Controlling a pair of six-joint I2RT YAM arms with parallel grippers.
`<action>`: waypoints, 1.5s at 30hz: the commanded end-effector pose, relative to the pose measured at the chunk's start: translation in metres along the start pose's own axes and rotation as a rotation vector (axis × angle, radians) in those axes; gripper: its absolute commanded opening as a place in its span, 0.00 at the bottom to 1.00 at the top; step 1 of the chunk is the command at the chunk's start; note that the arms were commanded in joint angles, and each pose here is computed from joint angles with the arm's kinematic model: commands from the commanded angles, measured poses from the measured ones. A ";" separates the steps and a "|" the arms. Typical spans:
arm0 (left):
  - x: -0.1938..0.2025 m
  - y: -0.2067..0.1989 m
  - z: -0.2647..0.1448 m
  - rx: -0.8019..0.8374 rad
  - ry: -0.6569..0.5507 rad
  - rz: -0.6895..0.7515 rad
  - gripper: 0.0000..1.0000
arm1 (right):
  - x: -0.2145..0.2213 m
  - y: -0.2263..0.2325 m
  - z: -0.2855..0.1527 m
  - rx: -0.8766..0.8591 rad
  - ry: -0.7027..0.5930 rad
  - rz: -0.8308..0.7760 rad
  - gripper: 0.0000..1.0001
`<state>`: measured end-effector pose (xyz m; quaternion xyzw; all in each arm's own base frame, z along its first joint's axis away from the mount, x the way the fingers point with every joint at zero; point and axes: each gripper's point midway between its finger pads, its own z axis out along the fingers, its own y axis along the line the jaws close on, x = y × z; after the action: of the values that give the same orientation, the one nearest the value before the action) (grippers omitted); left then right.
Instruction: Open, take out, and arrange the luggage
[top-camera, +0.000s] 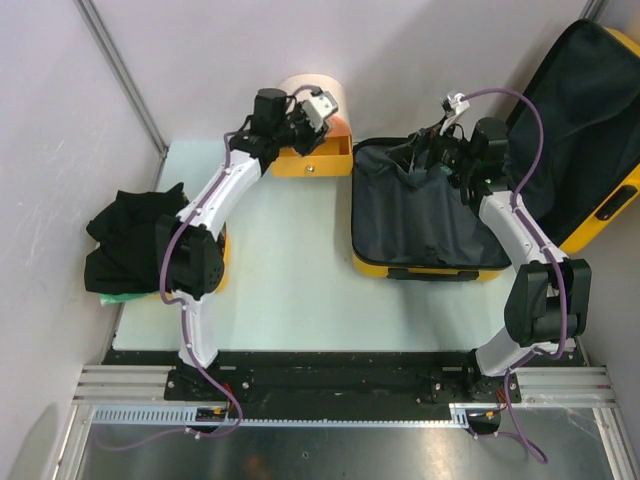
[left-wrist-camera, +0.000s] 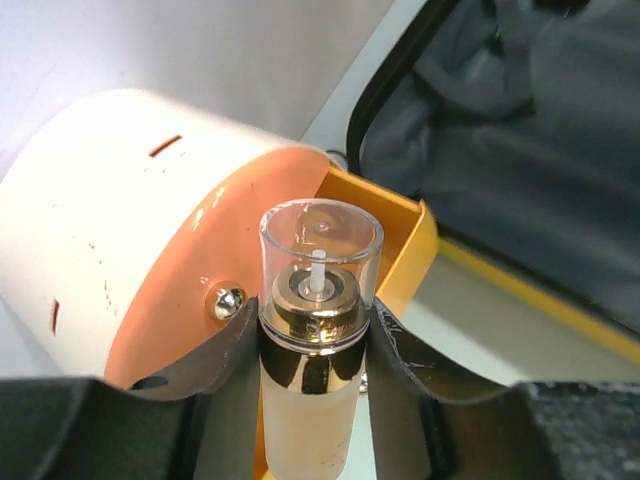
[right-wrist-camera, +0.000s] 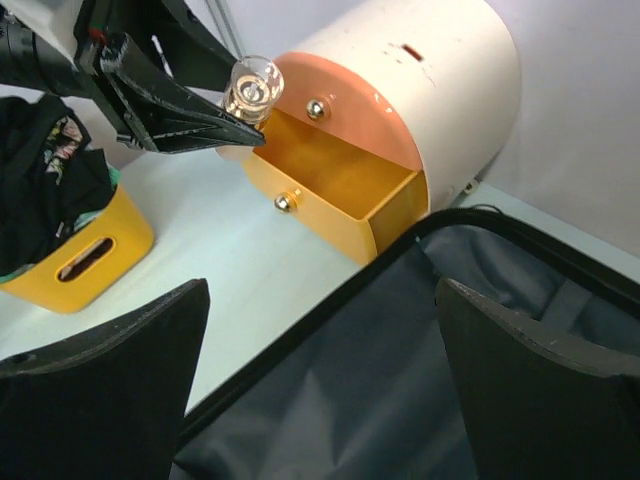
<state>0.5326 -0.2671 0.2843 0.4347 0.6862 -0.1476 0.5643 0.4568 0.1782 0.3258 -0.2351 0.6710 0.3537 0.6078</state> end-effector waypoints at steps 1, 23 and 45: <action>0.007 0.020 0.005 -0.037 0.081 0.404 0.00 | -0.012 0.008 -0.013 -0.006 0.000 -0.067 1.00; 0.032 0.025 0.032 -0.014 0.131 0.559 0.62 | -0.006 0.004 -0.014 0.016 0.009 -0.060 1.00; 0.064 -0.015 -0.034 0.075 0.121 -0.016 0.23 | -0.002 -0.001 -0.014 0.029 0.013 -0.039 1.00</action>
<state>0.5102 -0.2289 0.2510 0.5095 0.6726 -0.1009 0.5270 0.4535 0.1701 0.3111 -0.2390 0.6892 0.3378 0.5948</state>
